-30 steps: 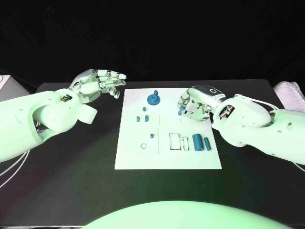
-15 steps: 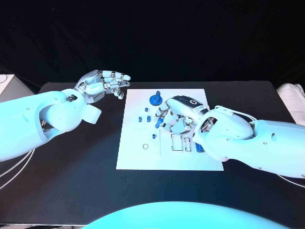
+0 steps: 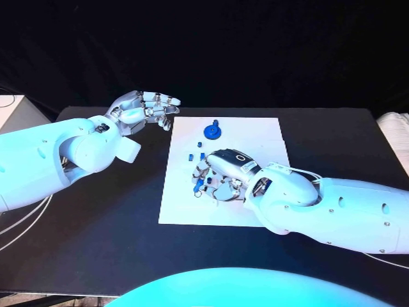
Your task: Assemble the parts on the task board
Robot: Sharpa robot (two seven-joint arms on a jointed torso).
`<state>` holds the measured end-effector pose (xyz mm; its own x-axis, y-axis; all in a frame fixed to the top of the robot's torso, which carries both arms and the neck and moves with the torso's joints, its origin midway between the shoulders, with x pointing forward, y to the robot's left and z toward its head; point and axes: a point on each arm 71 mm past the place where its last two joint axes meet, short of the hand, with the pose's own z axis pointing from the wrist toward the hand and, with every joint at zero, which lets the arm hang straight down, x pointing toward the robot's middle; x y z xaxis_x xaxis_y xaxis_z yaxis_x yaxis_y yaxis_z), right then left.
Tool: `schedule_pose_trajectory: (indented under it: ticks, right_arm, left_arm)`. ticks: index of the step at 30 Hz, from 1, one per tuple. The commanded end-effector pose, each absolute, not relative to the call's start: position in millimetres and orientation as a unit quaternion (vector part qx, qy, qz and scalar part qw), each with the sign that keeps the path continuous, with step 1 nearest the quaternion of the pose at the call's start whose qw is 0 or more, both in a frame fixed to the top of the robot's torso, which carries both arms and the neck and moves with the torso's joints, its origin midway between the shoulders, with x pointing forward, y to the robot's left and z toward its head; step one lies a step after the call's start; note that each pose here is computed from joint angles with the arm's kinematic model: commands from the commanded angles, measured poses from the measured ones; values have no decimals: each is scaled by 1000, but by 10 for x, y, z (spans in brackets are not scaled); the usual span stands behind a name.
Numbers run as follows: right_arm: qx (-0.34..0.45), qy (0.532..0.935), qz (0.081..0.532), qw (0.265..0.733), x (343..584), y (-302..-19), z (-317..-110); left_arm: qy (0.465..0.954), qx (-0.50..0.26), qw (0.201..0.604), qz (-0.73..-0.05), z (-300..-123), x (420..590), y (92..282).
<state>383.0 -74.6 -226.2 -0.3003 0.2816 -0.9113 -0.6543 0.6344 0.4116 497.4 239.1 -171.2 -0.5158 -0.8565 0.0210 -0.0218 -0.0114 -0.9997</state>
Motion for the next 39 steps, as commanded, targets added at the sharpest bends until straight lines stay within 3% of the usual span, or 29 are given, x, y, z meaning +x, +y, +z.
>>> schedule_pose_trajectory:
  ticks: [1, 39]
  right_arm:
    - [-158, 689, 403, 582, 3820, -722, -2298]
    - [-170, 711, 367, 575, 3870, -683, -2473]
  left_arm:
    - [617, -351, 332, -622, -1703, 4963, 2363]
    - [618, -351, 331, -621, -1704, 4955, 2379]
